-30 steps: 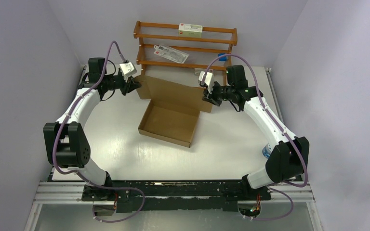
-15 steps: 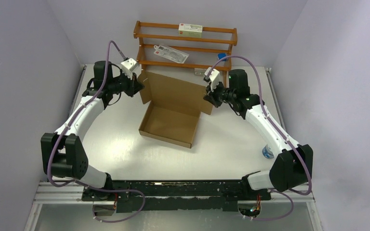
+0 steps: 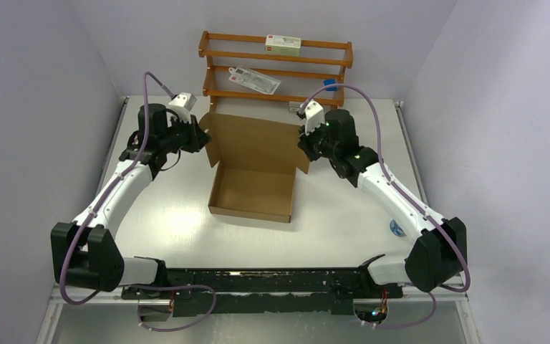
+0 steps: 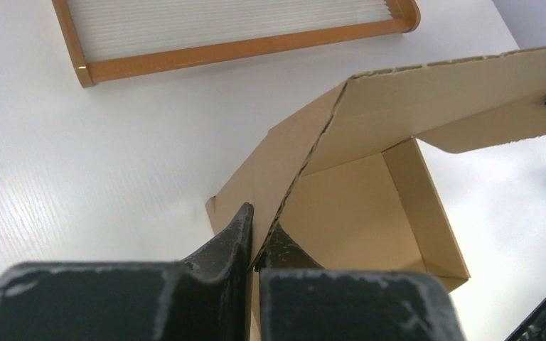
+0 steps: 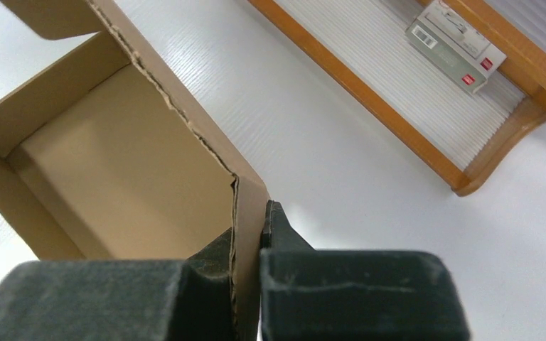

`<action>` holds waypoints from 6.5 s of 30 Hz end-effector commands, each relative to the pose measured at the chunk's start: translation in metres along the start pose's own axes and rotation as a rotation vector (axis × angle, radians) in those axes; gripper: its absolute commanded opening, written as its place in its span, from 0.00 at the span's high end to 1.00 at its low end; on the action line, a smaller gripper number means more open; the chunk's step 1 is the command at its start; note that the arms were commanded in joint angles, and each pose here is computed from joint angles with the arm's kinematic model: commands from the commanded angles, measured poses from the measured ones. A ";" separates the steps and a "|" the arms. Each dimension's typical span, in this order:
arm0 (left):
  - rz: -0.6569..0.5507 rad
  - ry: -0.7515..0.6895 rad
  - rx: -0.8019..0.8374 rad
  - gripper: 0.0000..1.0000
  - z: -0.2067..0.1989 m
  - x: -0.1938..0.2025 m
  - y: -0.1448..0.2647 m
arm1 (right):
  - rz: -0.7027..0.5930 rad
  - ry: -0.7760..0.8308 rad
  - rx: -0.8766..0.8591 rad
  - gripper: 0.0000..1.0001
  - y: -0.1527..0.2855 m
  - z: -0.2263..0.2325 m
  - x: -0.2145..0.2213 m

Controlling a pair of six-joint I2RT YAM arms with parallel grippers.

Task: Fold the paper box

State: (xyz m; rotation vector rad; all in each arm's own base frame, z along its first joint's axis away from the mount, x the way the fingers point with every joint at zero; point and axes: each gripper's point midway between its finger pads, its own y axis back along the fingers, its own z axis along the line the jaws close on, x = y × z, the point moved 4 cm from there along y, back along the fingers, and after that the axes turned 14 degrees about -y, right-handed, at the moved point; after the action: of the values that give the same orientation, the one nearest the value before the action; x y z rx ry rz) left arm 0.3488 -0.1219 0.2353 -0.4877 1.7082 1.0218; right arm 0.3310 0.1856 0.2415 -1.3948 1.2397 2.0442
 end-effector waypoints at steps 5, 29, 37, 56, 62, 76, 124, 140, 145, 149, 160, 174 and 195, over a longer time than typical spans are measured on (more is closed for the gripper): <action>0.031 0.207 -0.044 0.95 -0.024 0.007 0.004 | -0.091 -0.195 0.211 1.00 -0.015 0.014 -0.009; -0.075 0.406 -0.182 0.95 -0.032 0.000 -0.008 | -0.187 -0.489 0.355 0.92 -0.049 0.013 -0.027; -0.134 0.496 -0.193 0.95 -0.045 0.001 -0.012 | -0.224 -0.550 0.386 0.89 -0.048 0.019 -0.012; -0.035 0.447 -0.236 0.95 -0.055 0.043 -0.007 | -0.225 -0.698 0.392 0.87 -0.048 0.043 -0.005; -0.007 0.453 -0.224 0.95 -0.058 0.059 -0.007 | -0.251 -0.721 0.389 0.85 -0.043 0.048 -0.001; 0.020 0.467 -0.210 0.91 -0.064 0.082 0.006 | -0.228 -0.691 0.346 0.75 -0.028 0.059 0.034; -0.081 0.215 -0.398 0.16 -0.054 0.011 0.136 | -0.102 -0.384 0.001 0.08 0.081 0.101 -0.020; -0.076 0.157 -0.449 0.16 -0.047 0.017 0.146 | 0.222 -0.290 -0.088 0.18 0.028 0.120 0.073; -0.049 0.140 -0.440 0.16 -0.046 0.019 0.140 | 0.328 -0.270 -0.017 0.15 0.018 0.114 0.116; -0.006 0.127 -0.381 0.17 -0.052 0.025 0.125 | 0.349 -0.264 0.020 0.14 0.012 0.111 0.132; 0.203 0.078 -0.297 0.17 -0.049 0.055 0.063 | 0.338 -0.247 0.184 0.09 0.001 0.093 0.132; 0.391 0.076 -0.198 0.20 -0.045 0.097 0.016 | 0.164 -0.582 0.332 0.07 0.049 0.068 0.143; 0.543 0.344 0.072 0.54 -0.033 0.158 -0.016 | 0.092 -0.833 0.075 0.44 -0.005 0.047 0.165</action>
State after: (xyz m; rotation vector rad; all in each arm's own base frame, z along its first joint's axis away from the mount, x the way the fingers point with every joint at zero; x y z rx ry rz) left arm 0.2859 -0.1300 0.0944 -0.1833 2.1846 1.3821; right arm 0.2150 0.1971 0.0934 -0.2708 1.0920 2.1592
